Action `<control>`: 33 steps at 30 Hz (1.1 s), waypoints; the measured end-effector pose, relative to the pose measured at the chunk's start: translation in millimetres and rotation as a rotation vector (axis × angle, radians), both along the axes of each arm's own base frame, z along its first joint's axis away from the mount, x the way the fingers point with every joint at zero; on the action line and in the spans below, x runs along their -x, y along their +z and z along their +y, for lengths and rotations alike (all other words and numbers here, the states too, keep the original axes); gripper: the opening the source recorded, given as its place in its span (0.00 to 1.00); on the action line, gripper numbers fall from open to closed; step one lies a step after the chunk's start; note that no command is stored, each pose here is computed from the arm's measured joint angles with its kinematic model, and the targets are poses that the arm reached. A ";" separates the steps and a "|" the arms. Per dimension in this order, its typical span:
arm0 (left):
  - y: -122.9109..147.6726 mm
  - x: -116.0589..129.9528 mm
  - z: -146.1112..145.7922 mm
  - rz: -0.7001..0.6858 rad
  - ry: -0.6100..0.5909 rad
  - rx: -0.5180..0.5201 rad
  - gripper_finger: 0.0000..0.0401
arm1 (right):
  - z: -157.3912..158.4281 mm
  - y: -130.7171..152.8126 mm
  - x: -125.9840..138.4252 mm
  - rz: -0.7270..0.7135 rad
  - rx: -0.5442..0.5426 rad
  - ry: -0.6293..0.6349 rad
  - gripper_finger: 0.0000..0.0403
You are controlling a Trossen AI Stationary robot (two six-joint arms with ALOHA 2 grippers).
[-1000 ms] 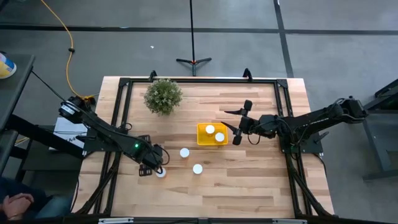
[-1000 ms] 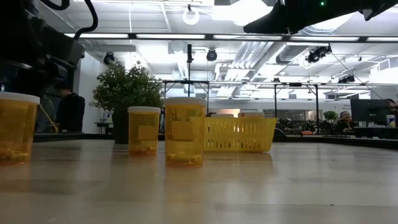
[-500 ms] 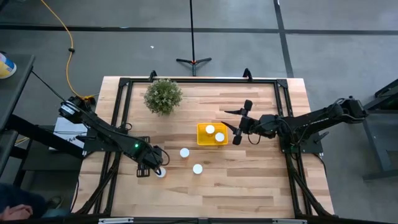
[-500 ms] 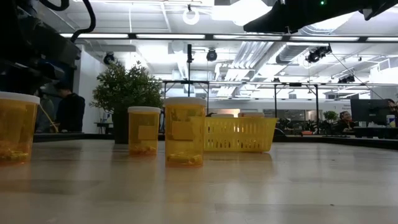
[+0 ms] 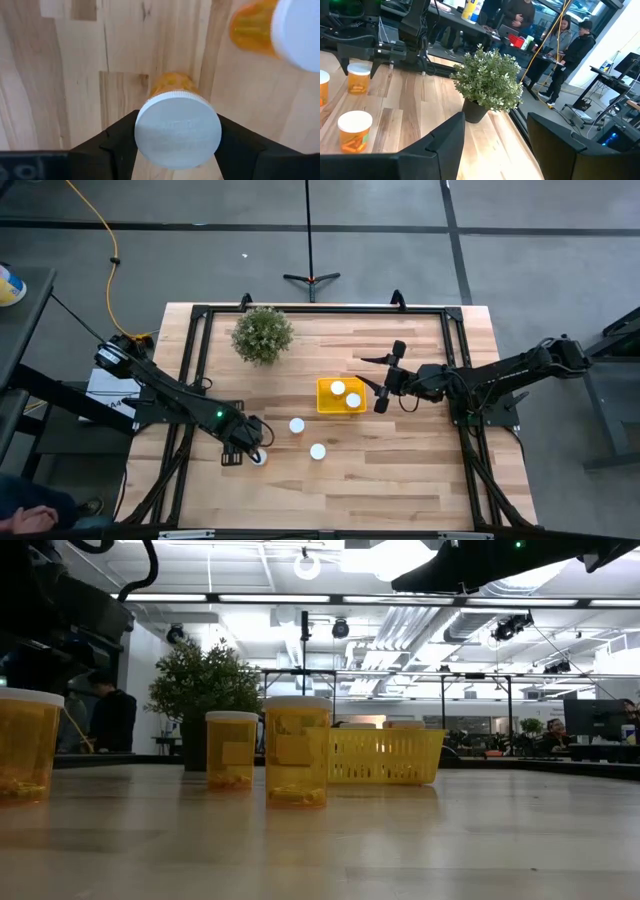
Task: Pick and place pill bottles into a basket
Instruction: Put the orange pill bottle into the bottom left corner of the yellow basket
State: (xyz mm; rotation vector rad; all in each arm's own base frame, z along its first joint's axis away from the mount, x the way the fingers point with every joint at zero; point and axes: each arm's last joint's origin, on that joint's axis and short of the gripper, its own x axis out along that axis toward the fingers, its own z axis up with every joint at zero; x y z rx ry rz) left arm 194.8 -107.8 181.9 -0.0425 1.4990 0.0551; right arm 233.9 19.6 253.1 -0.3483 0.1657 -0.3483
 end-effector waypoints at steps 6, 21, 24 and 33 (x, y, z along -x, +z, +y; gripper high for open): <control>0.1 0.0 0.1 -0.001 -0.008 -0.003 0.64 | 0.0 0.0 0.0 0.000 0.000 0.000 0.51; 0.4 0.0 0.7 -0.009 -0.051 -0.022 0.63 | 0.1 -0.1 0.0 0.001 0.000 0.000 0.51; 1.5 0.6 1.3 -0.001 -0.051 -0.032 0.63 | 0.0 -0.1 0.0 -0.002 -0.008 -0.001 0.51; 27.5 -6.2 -1.7 -0.009 -0.054 -0.055 0.62 | 0.6 -7.5 0.9 0.047 -0.084 0.014 0.51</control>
